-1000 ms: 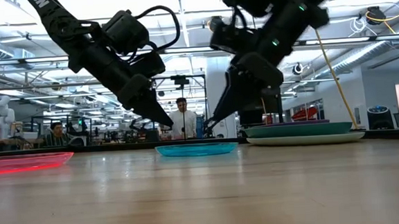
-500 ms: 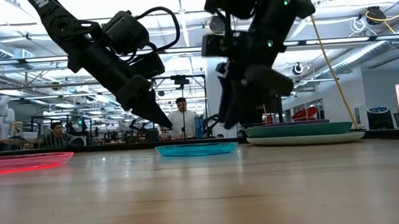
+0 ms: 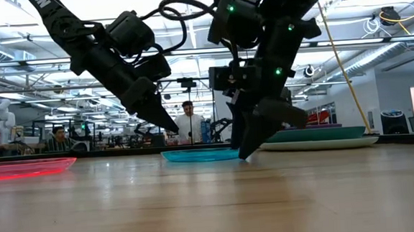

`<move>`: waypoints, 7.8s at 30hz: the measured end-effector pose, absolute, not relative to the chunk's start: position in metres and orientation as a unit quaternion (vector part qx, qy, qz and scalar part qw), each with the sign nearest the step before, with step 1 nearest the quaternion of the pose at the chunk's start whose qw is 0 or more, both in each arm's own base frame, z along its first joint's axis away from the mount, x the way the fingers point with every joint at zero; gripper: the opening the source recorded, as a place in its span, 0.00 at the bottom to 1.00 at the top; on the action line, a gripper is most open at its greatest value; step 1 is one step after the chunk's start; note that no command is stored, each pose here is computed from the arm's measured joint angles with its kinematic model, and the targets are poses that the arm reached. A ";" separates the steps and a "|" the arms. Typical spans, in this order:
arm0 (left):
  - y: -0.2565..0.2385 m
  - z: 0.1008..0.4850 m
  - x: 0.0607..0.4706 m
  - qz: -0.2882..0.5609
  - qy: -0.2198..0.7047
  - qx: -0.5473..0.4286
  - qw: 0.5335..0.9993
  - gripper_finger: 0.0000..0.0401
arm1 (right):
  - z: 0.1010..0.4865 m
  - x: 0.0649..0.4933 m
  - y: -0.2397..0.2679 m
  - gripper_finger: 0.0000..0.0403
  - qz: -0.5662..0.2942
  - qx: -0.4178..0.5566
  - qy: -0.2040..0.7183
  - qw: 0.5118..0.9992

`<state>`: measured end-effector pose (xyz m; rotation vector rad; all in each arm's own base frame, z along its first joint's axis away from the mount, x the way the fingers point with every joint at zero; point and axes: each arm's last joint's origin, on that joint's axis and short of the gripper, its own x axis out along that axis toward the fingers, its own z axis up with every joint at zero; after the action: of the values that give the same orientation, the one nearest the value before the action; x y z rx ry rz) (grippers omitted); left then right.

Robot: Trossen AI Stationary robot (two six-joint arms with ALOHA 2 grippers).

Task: Stack plastic plates
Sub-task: Stack the blue plate on top of the pink plate, then stack the pink plate on top of the blue plate

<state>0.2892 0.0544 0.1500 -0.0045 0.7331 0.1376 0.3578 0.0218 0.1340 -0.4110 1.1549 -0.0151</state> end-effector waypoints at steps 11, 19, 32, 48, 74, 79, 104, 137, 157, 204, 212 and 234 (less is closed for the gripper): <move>0.054 0.151 0.291 0.066 0.349 0.000 0.935 0.09 | 0.132 0.361 0.012 0.31 0.016 -0.206 0.537 0.817; 0.053 0.152 0.291 0.064 0.347 0.002 0.936 0.09 | 0.132 0.361 0.009 0.19 0.031 -0.211 0.538 0.815; 0.053 0.152 0.291 0.064 0.347 0.003 0.936 0.09 | 0.131 0.361 0.008 0.06 0.033 -0.228 0.537 0.811; 0.053 0.152 0.291 0.064 0.347 0.002 0.936 0.09 | 0.132 0.360 0.009 0.01 0.035 -0.237 0.540 0.807; 0.043 0.202 0.268 0.099 0.303 0.008 0.948 0.09 | 0.211 0.330 0.007 0.00 -0.061 -0.236 0.495 0.834; 0.036 0.208 0.266 0.099 0.292 0.019 0.951 0.09 | 0.227 0.314 0.002 0.00 -0.094 -0.234 0.510 0.822; 0.025 0.205 0.266 0.083 0.308 0.028 0.947 0.09 | 0.230 0.265 -0.072 0.00 -0.216 -0.109 0.643 0.726; 0.009 0.205 0.267 0.056 0.308 0.031 0.949 0.09 | 0.180 0.251 -0.106 0.00 -0.232 -0.092 0.607 0.754; 0.009 0.204 0.266 0.060 0.312 0.021 0.948 0.09 | 0.178 0.250 -0.105 0.30 -0.241 -0.020 0.595 0.766; -0.005 0.166 0.204 0.296 0.574 -0.305 0.700 0.09 | 0.257 0.257 -0.072 0.38 -0.231 -0.074 0.354 0.903; -0.014 0.166 0.204 0.267 0.589 -0.300 0.701 0.09 | 0.257 0.259 -0.066 0.38 -0.194 -0.006 0.342 0.919; -0.016 0.169 0.215 0.184 0.567 -0.182 0.782 0.09 | 0.201 0.299 0.010 0.38 -0.141 0.069 0.400 0.903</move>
<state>0.2154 -0.0162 0.1686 -0.3940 1.2239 0.3971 0.2990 0.0098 0.2006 0.1418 0.8278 -0.2916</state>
